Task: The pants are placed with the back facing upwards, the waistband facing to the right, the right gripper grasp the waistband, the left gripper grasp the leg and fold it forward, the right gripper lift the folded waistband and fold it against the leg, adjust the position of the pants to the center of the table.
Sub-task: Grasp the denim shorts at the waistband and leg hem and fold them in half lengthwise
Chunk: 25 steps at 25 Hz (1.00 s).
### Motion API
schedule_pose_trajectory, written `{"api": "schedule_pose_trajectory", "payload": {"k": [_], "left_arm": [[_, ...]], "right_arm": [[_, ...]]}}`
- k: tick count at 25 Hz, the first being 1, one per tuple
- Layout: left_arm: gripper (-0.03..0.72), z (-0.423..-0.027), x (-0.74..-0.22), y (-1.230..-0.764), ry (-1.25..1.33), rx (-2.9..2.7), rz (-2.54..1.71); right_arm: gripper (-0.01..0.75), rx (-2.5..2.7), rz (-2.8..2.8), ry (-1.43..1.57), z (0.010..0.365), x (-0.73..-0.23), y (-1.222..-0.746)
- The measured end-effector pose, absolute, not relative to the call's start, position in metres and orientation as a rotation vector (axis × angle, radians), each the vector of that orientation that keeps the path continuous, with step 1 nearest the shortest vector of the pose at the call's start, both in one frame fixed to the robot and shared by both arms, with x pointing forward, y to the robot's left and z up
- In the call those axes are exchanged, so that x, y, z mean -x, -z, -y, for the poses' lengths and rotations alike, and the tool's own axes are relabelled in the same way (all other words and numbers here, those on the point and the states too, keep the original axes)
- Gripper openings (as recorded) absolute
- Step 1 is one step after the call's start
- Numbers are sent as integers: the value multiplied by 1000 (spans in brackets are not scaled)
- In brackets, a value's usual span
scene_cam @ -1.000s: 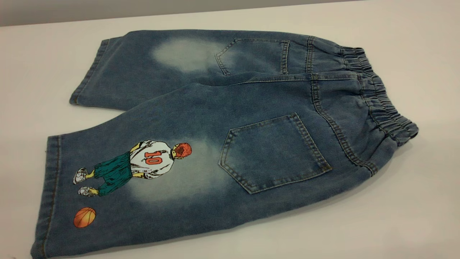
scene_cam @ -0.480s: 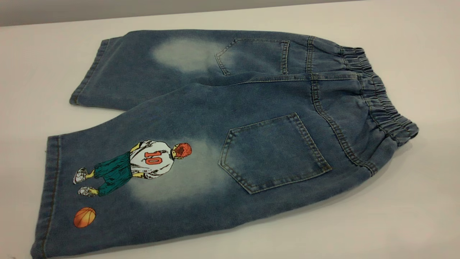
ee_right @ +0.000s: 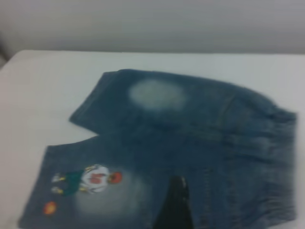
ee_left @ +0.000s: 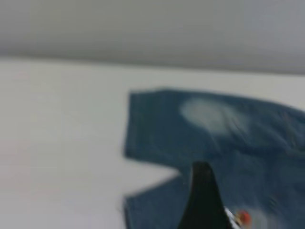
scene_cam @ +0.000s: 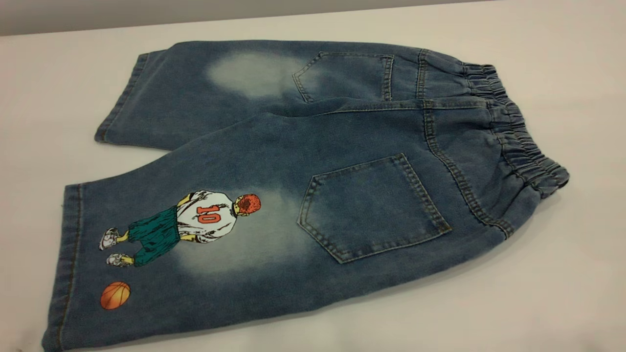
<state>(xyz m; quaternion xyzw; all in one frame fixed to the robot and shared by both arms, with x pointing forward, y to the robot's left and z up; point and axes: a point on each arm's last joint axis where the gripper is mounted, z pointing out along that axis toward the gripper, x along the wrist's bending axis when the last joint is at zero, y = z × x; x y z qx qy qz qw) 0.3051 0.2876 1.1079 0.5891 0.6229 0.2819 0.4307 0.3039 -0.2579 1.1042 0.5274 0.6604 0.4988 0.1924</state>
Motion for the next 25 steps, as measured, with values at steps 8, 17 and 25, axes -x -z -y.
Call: {"api": "schedule_pose_trajectory", "payload": {"k": [8, 17, 25], "left_arm": [[454, -277, -387, -1085, -507, -1540, -1637], [454, -278, -440, -1042, -421, -1642, -1763], [454, -278, -447, -1033, -391, -1668, -1794]], "right_arm": [[557, -1706, -1966, -1423, 242, -386, -1080], [557, -1943, -2134, -1303, 231, -451, -1028], [557, -2147, -2228, -1182, 230, -487, -965]]}}
